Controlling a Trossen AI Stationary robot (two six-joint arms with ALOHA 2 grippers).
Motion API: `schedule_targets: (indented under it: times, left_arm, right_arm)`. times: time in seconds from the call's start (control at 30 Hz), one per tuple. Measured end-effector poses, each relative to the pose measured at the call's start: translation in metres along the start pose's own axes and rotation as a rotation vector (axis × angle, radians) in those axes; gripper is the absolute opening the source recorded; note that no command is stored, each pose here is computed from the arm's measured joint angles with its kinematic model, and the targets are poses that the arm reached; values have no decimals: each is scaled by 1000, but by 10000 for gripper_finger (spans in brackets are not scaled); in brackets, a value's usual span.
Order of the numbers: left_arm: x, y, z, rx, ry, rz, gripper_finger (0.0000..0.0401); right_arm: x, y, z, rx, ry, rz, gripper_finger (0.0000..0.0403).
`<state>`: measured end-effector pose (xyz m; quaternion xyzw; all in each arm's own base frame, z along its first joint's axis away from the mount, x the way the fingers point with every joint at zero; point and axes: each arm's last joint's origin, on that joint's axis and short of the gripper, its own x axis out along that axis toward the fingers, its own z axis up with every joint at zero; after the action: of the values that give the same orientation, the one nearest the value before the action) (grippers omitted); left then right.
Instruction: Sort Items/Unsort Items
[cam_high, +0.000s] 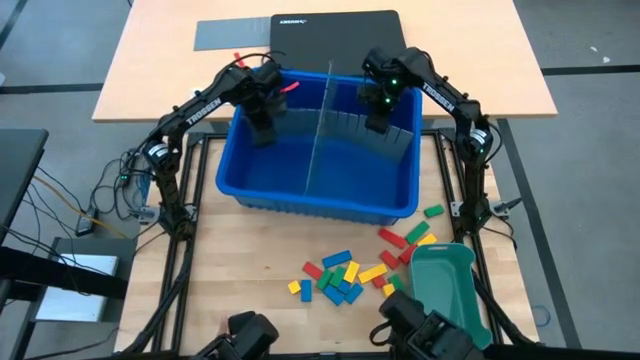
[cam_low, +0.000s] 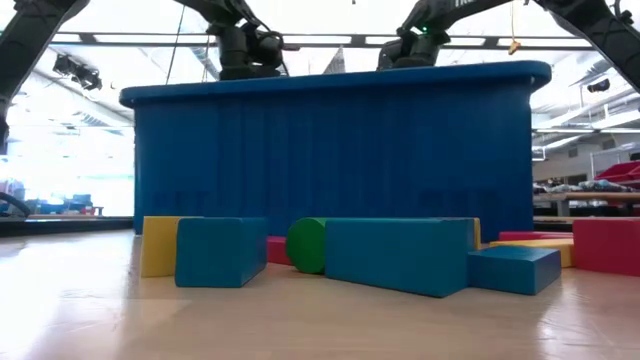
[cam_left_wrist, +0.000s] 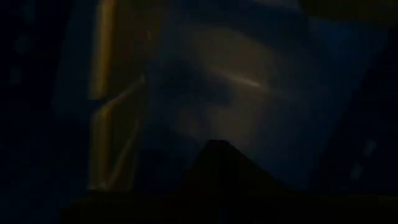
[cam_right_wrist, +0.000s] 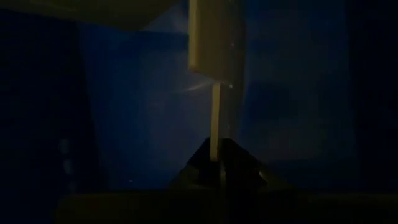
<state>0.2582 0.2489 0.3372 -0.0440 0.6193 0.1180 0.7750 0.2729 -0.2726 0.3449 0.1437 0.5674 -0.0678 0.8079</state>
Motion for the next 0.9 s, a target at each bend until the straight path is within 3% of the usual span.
schedule_targets:
  times: [0.37, 0.53, 0.7, 0.9]
  left_arm:
    - [0, -1, 5, -35, -43, 5, 63]
    - [0, 2, 8, -34, -74, 34, 83]
    - [0, 2, 9, -36, -82, 41, 87]
    - [-30, 4, 16, -83, -178, 88, 59]
  right_arm:
    - [3, 14, 8, 47, -6, -13, 147]
    - [6, 23, 11, 30, 2, -11, 174]
    - [7, 25, 13, 15, 7, -20, 143]
    - [7, 25, 12, -26, 15, -41, 32]
